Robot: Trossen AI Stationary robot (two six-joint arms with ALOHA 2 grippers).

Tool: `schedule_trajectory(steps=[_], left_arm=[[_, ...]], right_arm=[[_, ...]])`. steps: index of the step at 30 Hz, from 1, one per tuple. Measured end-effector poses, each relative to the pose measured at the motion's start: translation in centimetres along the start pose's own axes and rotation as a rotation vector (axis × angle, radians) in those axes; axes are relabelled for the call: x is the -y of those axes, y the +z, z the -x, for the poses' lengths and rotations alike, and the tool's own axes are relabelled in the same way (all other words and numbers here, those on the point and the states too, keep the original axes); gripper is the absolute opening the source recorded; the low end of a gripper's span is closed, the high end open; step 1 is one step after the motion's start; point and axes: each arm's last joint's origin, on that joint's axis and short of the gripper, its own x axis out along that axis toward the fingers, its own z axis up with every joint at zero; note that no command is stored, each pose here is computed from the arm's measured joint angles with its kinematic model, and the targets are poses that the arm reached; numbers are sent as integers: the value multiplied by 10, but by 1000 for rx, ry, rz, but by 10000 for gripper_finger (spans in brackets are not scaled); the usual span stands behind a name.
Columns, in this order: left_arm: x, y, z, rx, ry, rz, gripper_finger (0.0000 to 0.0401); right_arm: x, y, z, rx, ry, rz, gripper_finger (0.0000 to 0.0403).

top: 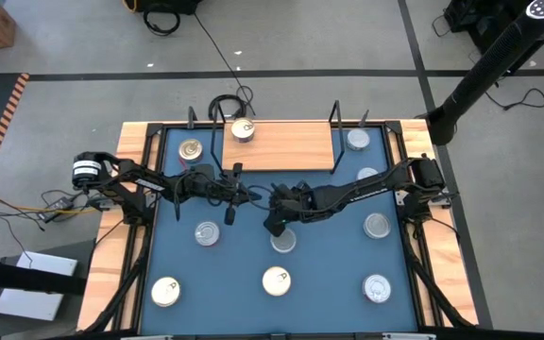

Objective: Stack canned seafood by type on shelf
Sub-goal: Put the top left red tuna can on the shelf

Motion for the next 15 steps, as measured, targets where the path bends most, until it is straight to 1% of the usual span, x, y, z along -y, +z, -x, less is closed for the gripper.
schedule_trajectory(steps=[5,8,12,15], left_arm=[[0,0,0,-1,0,1,1],[0,0,0,-2,0,2,1],[0,-1,0,-7,0,3,1],[0,-1,0,-9,0,3,1]], right_arm=[[0,-4,-3,-47,14,-19,280],[1,-8,-9,-82,-4,-19,269],[4,-10,-16,-125,-11,-17,244],[6,-11,-19,-146,-12,-11,218]])
